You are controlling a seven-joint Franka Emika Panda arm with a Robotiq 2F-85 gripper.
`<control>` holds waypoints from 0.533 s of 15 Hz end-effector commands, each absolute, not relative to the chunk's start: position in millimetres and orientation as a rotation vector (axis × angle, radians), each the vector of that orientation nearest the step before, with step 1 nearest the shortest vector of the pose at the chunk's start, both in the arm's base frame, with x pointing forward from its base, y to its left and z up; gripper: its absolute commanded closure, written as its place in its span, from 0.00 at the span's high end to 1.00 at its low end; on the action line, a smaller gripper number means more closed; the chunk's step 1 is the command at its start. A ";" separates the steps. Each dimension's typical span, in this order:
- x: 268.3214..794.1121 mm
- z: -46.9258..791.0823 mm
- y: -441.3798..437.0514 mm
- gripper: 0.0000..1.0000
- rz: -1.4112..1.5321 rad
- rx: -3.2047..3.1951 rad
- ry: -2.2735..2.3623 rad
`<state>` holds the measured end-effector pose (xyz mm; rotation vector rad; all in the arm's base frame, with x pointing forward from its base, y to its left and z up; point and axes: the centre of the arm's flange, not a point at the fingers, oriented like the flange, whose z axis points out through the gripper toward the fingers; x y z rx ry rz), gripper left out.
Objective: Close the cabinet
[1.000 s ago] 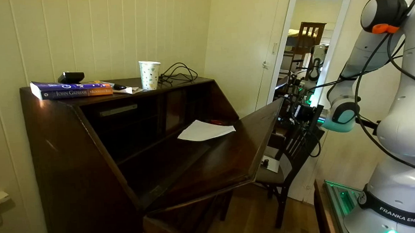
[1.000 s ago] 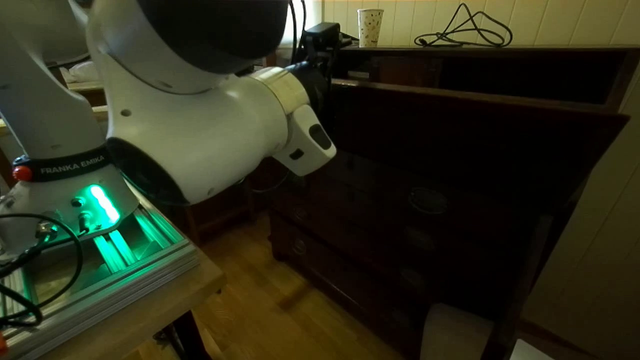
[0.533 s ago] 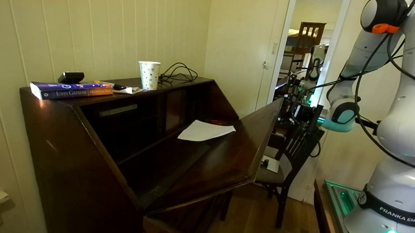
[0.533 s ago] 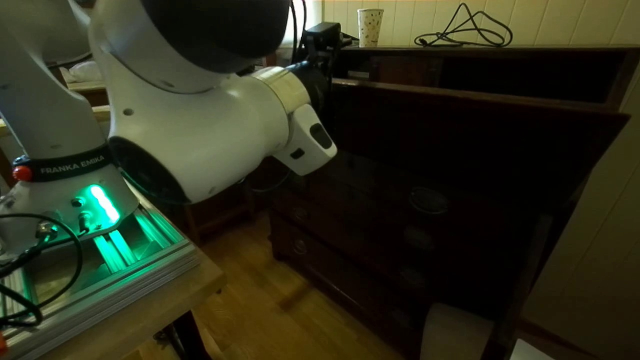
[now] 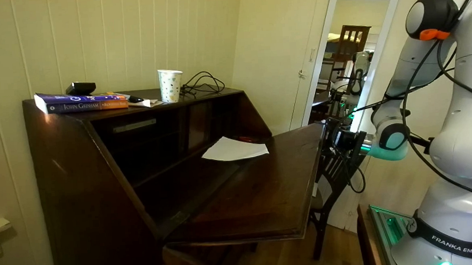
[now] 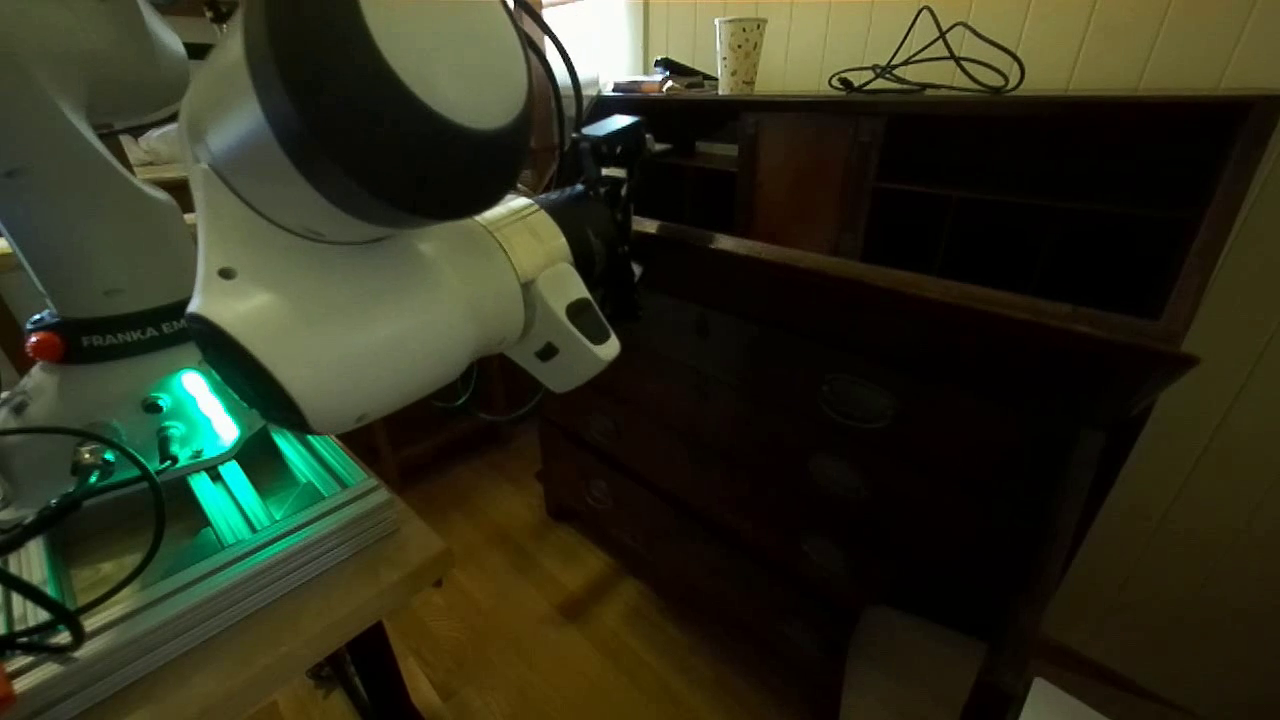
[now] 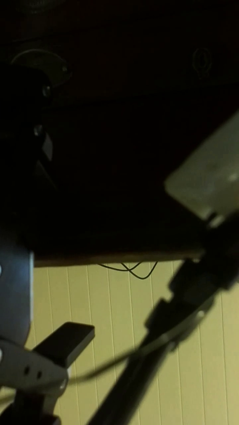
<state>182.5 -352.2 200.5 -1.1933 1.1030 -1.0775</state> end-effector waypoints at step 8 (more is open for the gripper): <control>305.6 285.8 -320.1 1.00 -1.286 -1.086 0.794</control>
